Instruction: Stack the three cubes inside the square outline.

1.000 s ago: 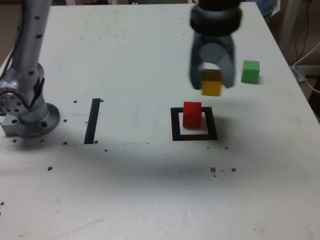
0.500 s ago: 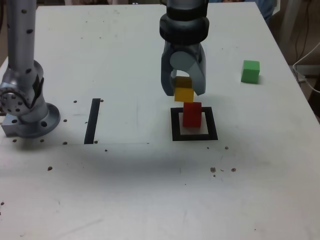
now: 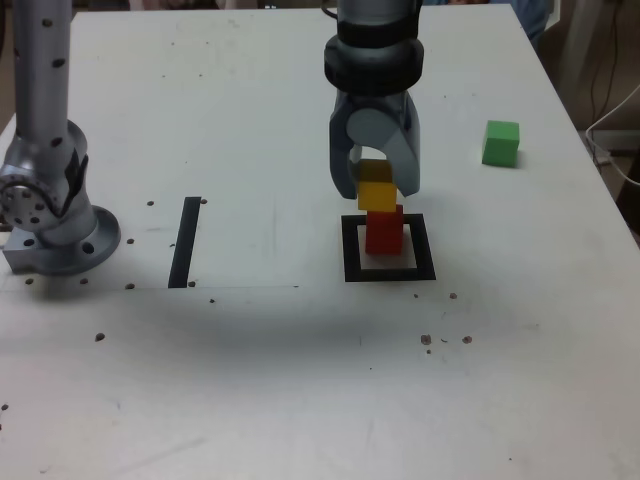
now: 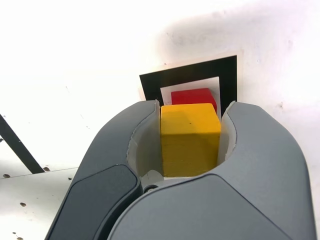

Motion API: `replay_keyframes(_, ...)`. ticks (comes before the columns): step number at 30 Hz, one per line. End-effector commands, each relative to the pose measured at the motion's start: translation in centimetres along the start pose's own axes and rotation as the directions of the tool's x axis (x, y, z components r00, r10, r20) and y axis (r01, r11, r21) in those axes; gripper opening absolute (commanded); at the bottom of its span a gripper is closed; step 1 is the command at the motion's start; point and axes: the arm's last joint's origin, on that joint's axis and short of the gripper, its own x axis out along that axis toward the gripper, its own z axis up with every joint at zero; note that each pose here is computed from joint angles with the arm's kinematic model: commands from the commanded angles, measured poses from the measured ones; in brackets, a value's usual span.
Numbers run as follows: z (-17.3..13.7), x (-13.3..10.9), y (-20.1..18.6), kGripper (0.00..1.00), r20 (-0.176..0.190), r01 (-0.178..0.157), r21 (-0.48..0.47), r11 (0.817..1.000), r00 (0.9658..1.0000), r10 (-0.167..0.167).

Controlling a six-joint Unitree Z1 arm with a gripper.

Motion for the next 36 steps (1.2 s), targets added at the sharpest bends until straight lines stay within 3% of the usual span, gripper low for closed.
replay_keyframes(1,0.2,0.0,-0.1,0.24,0.006,0.001,0.001,1.000,1.0000,-0.001)
replay_keyframes(21,0.5,1.0,-0.3,0.32,-0.001,0.015,0.002,1.000,0.9999,-0.015)
replay_keyframes(33,0.4,1.5,-0.6,0.65,-0.005,0.024,0.009,1.000,0.9997,-0.024)
replay_keyframes(36,0.4,1.5,-0.7,0.80,-0.004,0.025,0.011,1.000,0.9997,-0.025)
